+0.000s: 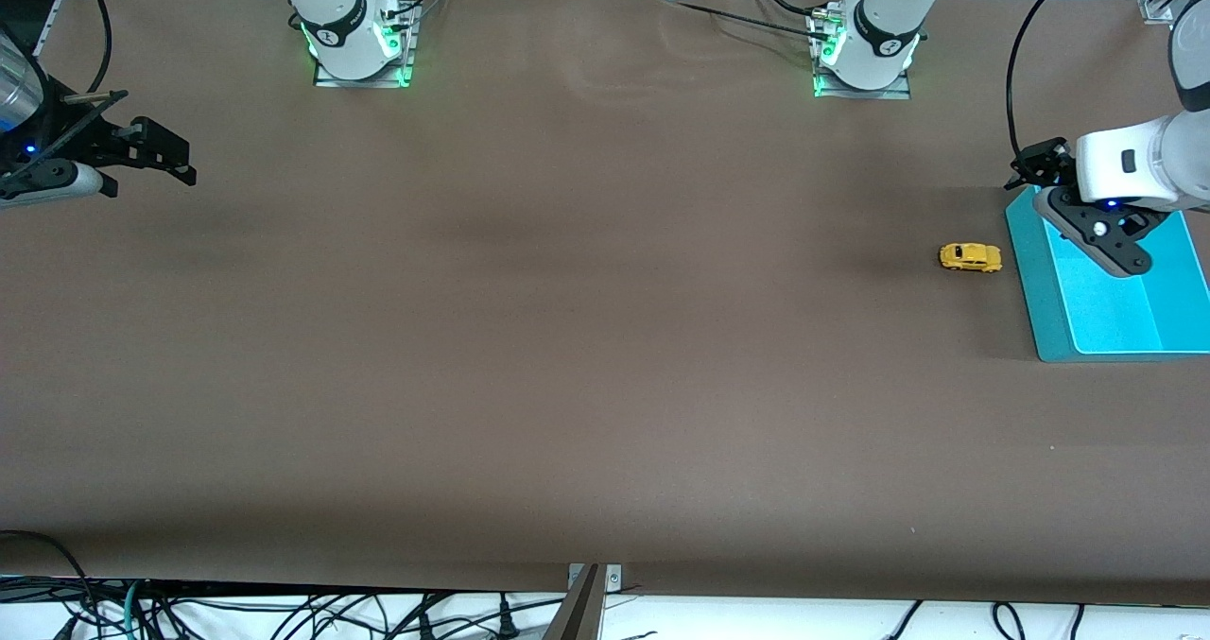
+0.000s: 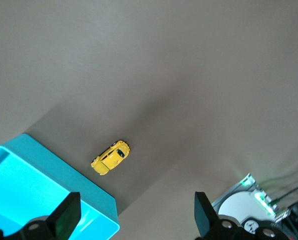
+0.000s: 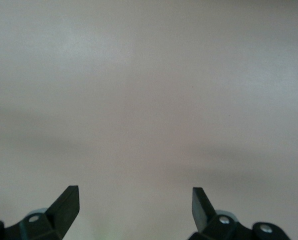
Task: Wind and store yellow beetle car
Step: 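Lower the left gripper onto the yellow car beside the tray, then close the left gripper on the yellow car and lift it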
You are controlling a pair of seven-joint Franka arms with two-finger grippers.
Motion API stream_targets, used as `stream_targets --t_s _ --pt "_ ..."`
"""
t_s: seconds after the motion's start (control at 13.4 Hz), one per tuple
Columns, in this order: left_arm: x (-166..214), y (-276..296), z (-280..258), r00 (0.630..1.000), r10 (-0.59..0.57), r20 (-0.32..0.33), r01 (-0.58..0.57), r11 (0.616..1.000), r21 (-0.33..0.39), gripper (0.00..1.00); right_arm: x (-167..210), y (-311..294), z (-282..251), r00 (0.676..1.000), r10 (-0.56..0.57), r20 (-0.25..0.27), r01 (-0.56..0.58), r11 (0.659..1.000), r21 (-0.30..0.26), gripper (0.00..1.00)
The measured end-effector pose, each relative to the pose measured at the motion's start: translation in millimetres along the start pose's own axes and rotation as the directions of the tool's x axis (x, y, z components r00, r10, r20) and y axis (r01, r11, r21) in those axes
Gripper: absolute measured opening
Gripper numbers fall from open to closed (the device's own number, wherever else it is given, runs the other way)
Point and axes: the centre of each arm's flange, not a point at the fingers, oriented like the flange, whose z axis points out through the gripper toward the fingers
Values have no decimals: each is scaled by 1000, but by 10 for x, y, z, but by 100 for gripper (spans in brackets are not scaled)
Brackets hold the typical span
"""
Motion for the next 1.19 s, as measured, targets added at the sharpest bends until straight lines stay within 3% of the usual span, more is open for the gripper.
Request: stream_targets --t_s 0.37,0.74,1.04,1.19 --pt "-145 -178 856 960 277 35 -274 960 -59 100 -6 9 -104 1000 2 -7 -2 1000 -1 100" --pt "-477 -530 1877 850 526 10 -526 850 43 100 -24 41 -152 1000 8 -2 -8 1000 -1 100" --pt "-726 -644 2559 775 632 -6 -629 772 91 100 -32 43 -141 1000 10 7 -10 1000 1 100" --pt "-716 -693 2726 756 654 -9 -650 753 102 100 -27 49 -128 1000 11 10 -11 1000 2 100"
